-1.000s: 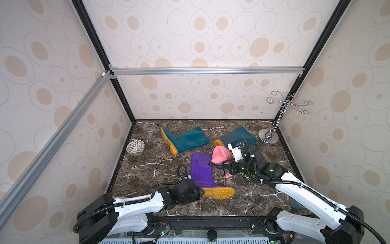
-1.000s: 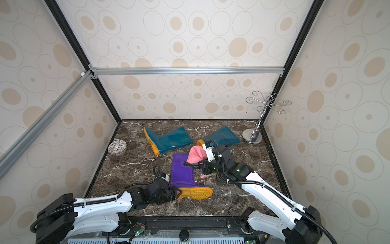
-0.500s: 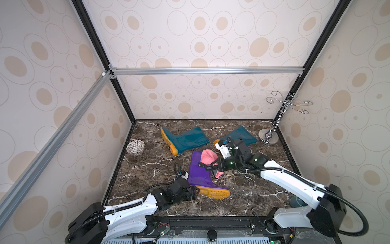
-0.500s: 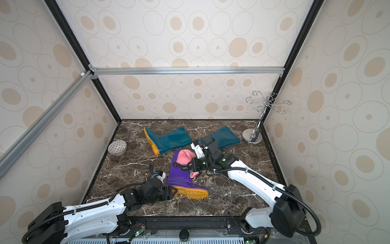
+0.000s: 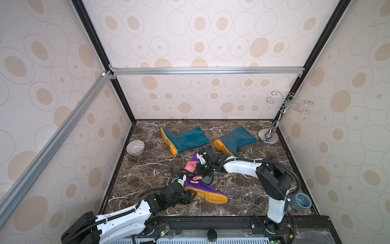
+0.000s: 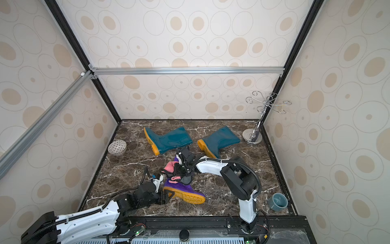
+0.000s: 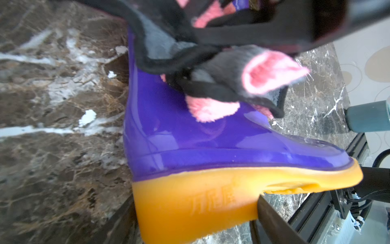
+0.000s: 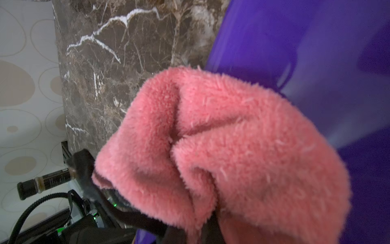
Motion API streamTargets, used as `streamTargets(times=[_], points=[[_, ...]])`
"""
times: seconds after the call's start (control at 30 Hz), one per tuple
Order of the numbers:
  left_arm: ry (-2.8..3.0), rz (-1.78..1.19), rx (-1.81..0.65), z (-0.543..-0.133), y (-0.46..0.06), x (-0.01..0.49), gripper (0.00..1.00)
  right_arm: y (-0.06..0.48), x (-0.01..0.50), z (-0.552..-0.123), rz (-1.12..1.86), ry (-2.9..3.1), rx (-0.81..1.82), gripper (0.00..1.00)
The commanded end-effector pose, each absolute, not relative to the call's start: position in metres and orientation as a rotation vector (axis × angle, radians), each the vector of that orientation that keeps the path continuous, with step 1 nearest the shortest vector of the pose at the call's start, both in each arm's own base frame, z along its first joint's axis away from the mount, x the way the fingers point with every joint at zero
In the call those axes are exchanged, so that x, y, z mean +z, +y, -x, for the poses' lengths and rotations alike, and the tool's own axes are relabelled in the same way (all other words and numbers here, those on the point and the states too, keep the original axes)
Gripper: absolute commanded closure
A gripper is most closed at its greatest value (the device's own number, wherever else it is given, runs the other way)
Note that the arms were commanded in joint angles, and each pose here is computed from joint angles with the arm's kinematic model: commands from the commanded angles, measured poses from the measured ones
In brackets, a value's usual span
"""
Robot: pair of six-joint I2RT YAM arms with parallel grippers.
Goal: Wipe the rubber boots with a cloth
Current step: Wipe the dirt off the rubber boot.
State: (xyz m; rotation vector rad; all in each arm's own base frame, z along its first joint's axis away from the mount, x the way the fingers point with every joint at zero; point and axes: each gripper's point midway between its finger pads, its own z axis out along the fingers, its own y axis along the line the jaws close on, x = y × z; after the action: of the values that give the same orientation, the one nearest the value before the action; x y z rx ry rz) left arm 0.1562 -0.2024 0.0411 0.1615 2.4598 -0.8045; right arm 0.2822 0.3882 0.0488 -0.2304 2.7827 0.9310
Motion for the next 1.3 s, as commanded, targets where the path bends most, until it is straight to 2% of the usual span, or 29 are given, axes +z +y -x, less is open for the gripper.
streamTargets(times=[0.0,0.3,0.47,0.57,0.63,0.87,1.0,1.1,1.27], points=[[2.466,-0.281,-0.782,-0.147,-0.201,0.032,0.45,0.357,0.025,-0.335,0.033,2.709,0.626,1.00],[2.479,-0.265,-0.790,-0.141,-0.194,0.021,0.45,0.316,0.016,-0.401,0.008,2.640,0.415,1.00],[2.468,-0.253,-0.802,-0.141,-0.194,0.022,0.44,0.326,0.035,-0.419,0.158,2.585,0.486,1.00],[2.471,-0.247,-0.794,-0.141,-0.192,0.022,0.44,0.332,0.039,-0.404,0.252,2.671,0.464,1.00],[2.468,-0.243,-0.797,-0.141,-0.192,0.022,0.44,0.344,0.045,-0.386,0.291,2.641,0.579,1.00],[2.467,-0.238,-0.790,-0.142,-0.191,0.021,0.43,0.382,0.071,-0.285,0.425,2.673,0.852,1.00],[2.469,-0.246,-0.789,-0.142,-0.192,0.020,0.42,0.389,0.084,-0.243,0.439,2.721,0.912,1.00],[2.472,-0.252,-0.784,-0.142,-0.193,0.019,0.42,0.395,0.089,-0.231,0.394,2.751,0.975,1.00],[2.476,-0.255,-0.781,-0.142,-0.193,0.019,0.42,0.394,0.071,-0.247,0.313,2.766,0.938,1.00]])
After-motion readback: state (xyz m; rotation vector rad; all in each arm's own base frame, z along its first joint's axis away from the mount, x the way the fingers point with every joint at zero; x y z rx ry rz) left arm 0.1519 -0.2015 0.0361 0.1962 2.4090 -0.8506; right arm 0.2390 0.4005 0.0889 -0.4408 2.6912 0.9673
